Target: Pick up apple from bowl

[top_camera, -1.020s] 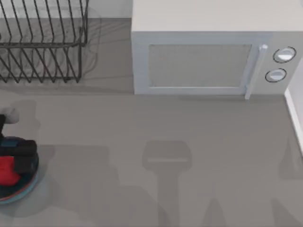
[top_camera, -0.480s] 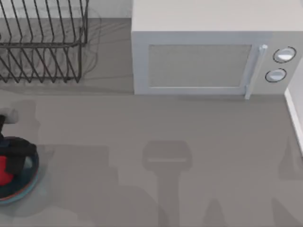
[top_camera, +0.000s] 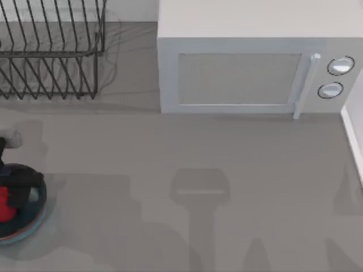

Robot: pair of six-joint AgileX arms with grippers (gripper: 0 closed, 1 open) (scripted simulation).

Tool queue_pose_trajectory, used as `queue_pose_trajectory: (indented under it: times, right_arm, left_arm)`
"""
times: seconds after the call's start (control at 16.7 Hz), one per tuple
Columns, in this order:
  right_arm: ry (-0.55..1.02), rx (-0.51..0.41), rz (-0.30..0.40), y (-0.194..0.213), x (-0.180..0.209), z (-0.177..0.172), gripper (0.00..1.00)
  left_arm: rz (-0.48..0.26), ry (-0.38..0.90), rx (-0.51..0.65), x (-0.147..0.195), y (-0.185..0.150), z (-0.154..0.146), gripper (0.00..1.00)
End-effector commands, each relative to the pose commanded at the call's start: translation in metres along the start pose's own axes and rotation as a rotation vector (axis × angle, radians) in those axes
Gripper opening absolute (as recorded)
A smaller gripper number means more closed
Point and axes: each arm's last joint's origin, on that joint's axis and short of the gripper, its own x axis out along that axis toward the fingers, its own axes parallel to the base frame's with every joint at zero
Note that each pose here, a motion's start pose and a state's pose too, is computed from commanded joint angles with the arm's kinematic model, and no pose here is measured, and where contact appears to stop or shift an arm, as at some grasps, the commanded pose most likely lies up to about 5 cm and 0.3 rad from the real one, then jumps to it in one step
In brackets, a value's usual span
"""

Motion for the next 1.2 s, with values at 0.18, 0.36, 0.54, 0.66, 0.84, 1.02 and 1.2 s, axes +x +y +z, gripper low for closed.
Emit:
queue_pose_trajectory:
  times: [0.18, 0.36, 0.54, 0.66, 0.84, 1.02, 1.2]
  right_arm:
    - [0.000, 0.000, 0.000, 0.000, 0.000, 0.000, 1.00]
    - [0.000, 0.000, 0.000, 0.000, 0.000, 0.000, 1.00]
    - [0.000, 0.000, 0.000, 0.000, 0.000, 0.000, 1.00]
    - [0.000, 0.000, 0.000, 0.000, 0.000, 0.000, 1.00]
    - [0.000, 0.000, 0.000, 0.000, 0.000, 0.000, 1.00]
    - [0.000, 0.000, 0.000, 0.000, 0.000, 0.000, 1.00]
    - [0.000, 0.000, 0.000, 0.000, 0.000, 0.000, 1.00]
  left_arm:
    - [0.009, -0.029, 0.005, -0.011, 0.000, 0.002, 0.00]
    - [0.009, -0.023, 0.005, -0.024, 0.000, 0.011, 0.00]
    - [0.008, -0.016, 0.005, -0.060, 0.002, 0.028, 0.00]
    - [0.008, -0.007, 0.006, -0.096, 0.003, 0.037, 0.00]
    - [0.007, 0.005, 0.006, -0.158, 0.003, 0.038, 0.00]
    - [0.007, 0.001, 0.006, -0.214, 0.001, 0.025, 0.00]
    - [0.009, -0.021, 0.005, -0.251, 0.000, 0.008, 0.00]
